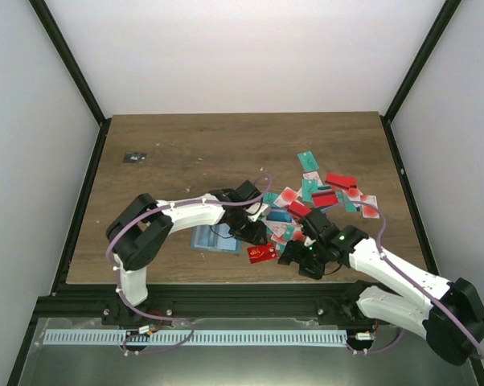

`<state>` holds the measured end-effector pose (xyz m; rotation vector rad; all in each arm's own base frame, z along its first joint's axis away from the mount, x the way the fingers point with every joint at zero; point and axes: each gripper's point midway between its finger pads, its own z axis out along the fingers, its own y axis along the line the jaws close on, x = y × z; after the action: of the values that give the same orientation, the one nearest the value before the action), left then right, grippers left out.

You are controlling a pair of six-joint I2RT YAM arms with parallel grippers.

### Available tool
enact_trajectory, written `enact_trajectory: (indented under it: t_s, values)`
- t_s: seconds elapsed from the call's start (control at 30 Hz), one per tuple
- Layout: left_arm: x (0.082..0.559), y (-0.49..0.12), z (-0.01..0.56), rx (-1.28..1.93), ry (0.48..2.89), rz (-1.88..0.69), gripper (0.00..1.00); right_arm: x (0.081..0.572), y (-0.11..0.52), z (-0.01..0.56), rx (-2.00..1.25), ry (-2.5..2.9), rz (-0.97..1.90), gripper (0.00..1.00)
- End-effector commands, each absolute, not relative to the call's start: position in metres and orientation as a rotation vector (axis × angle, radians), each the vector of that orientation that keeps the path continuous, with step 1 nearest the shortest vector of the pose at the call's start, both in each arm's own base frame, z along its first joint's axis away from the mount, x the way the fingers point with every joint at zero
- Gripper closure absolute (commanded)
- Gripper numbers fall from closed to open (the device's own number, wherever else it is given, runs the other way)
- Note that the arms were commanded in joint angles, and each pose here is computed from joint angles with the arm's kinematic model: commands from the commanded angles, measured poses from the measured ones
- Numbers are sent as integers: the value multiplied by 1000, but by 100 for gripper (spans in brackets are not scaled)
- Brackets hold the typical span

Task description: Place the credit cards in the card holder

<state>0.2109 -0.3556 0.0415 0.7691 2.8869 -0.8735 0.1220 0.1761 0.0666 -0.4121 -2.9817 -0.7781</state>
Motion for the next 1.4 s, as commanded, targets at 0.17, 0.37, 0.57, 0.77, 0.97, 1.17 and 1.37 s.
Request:
enact_trajectory:
  t_s: [0.17, 0.37, 0.57, 0.77, 0.97, 1.17, 1.37]
  values:
    - [194, -370, 18, 929, 2881, -935, 58, 107, 171, 64, -449, -2928, -791, 24]
    - [167, -373, 10, 949, 2896, -946, 60, 98, 175, 59, -439, -2867, -822, 24]
    - [142, -373, 3, 934, 2910, -955, 61, 84, 179, 50, -451, -2777, -885, 23]
    - [131, -377, 0, 911, 2925, -935, 62, 74, 184, 38, -492, -2700, -937, 23]
    - [127, -372, -4, 872, 2953, -924, 64, 79, 192, 33, -572, -2657, -1028, 25]
    - [125, -366, -5, 830, 2972, -901, 65, 83, 200, 29, -633, -2620, -1100, 29]
    - [124, -362, -6, 784, 2988, -902, 66, 86, 206, 20, -693, -2583, -1145, 34]
